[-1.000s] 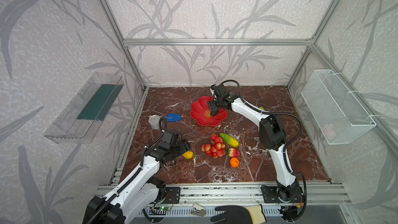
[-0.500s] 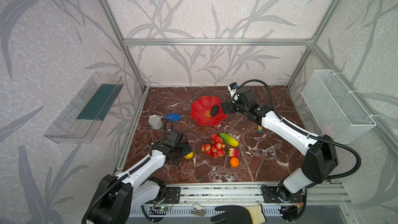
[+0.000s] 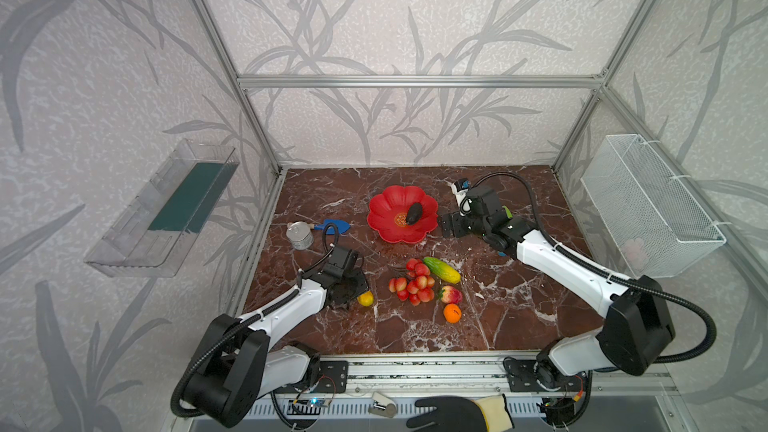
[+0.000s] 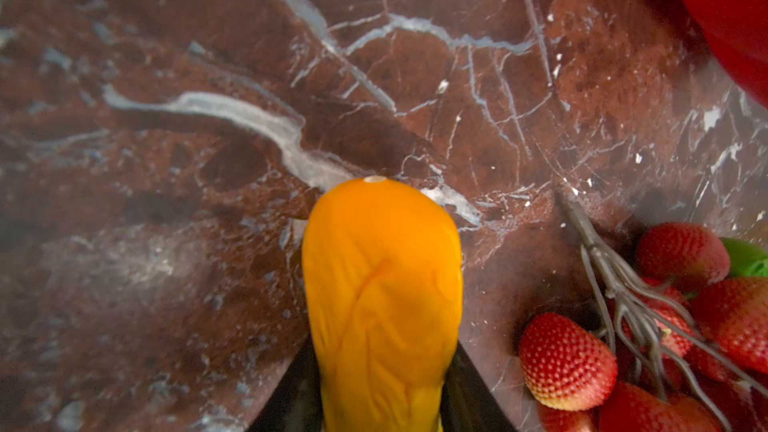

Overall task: Place and organize the fake fruits in the fruit bowl
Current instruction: 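Grasp the yellow papaya with the left gripper while the right gripper withdraws, then lower the papaya into the bowl beside the avocado and open the left gripper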

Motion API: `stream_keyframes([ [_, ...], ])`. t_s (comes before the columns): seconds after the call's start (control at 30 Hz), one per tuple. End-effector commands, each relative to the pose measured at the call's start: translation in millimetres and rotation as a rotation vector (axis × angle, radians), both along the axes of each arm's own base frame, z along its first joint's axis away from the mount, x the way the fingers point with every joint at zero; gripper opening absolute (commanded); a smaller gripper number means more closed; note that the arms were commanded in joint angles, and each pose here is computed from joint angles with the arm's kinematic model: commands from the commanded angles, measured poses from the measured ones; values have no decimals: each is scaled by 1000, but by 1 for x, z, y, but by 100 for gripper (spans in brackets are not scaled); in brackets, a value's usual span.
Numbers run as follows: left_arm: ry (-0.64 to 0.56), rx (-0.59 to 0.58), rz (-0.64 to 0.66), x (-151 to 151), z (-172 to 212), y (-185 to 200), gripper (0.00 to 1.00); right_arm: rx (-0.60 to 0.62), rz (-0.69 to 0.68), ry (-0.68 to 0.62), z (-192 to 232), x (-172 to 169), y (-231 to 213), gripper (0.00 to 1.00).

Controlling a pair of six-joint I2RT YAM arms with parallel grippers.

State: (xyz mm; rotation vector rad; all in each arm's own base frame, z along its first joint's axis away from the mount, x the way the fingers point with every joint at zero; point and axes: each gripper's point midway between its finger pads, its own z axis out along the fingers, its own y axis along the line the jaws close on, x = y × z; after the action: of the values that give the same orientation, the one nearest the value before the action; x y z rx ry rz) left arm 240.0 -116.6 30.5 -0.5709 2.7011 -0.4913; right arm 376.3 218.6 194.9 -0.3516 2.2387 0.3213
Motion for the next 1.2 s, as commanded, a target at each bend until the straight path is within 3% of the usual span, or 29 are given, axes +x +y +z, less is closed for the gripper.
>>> stream_keyframes([
  [0.0,-78,32,-45,17,25,-2,35,36,-6,5,4,-4,-2,100],
  [0.3,-319,174,-195,78,114,-9,35,55,-19,62,-13,-13,-10,100],
  [0.57,-349,277,-421,158,154,-48,35,80,-11,85,-24,-36,-24,99],
  [0.87,-268,304,-526,235,124,-87,35,65,-20,105,-32,-60,-42,99],
  [1.17,-135,266,-552,257,60,-114,35,72,-32,133,-35,-72,-47,99],
])
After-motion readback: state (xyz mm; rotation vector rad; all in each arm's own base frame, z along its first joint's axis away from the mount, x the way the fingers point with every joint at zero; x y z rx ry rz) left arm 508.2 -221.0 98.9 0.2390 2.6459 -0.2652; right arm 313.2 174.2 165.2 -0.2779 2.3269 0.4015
